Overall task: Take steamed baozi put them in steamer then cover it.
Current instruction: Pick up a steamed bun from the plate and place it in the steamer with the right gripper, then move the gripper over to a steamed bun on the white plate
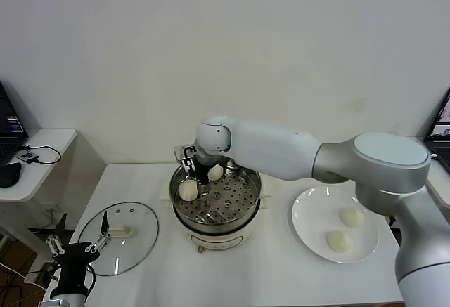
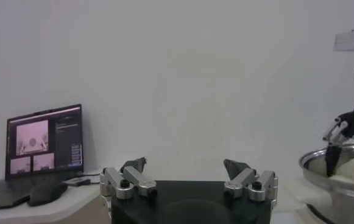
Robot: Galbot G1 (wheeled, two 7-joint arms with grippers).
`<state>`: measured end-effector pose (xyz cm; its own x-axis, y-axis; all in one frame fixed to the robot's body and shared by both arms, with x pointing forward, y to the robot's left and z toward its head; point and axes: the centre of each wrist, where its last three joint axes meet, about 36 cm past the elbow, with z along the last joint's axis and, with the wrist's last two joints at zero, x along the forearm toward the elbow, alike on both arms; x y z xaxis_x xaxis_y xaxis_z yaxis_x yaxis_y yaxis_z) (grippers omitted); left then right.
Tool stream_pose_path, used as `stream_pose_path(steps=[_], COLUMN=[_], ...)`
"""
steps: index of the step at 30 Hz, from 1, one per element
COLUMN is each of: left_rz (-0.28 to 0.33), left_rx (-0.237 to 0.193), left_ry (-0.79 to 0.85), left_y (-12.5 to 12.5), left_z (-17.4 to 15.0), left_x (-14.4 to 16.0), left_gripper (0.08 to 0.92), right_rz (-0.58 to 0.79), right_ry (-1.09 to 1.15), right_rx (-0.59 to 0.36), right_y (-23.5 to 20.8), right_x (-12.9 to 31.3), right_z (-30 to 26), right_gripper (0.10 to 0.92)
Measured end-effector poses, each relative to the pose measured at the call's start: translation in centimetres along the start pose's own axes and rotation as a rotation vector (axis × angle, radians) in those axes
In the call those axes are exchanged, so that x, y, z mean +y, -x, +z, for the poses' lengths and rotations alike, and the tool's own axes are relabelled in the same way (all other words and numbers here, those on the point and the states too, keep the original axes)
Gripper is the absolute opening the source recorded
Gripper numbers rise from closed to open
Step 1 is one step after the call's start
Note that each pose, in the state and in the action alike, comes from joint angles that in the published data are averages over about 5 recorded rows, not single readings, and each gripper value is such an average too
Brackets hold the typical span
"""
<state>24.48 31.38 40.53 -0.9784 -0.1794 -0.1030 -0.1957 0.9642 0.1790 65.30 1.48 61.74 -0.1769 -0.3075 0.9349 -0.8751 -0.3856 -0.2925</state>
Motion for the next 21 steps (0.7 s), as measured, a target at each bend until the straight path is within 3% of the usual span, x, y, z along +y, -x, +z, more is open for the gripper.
stream_pose_path(steps=[10, 21], left_rz=[0.018, 0.042], left_rx=[-0.007, 0.002], left_ry=[0.000, 0.003], left_y=[0.3, 0.1], left_z=[-0.1, 0.2], left_x=[-0.3, -1.0], left_gripper=[0.823, 0.823], right_rz=[0.010, 0.000], right_ry=[-0.069, -0.032], right_rx=[0.074, 0.145], right_y=[-8.9, -14.0], right_x=[1.8, 11.6], right_z=[7.5, 19.8], right_gripper=[0.823, 0.823])
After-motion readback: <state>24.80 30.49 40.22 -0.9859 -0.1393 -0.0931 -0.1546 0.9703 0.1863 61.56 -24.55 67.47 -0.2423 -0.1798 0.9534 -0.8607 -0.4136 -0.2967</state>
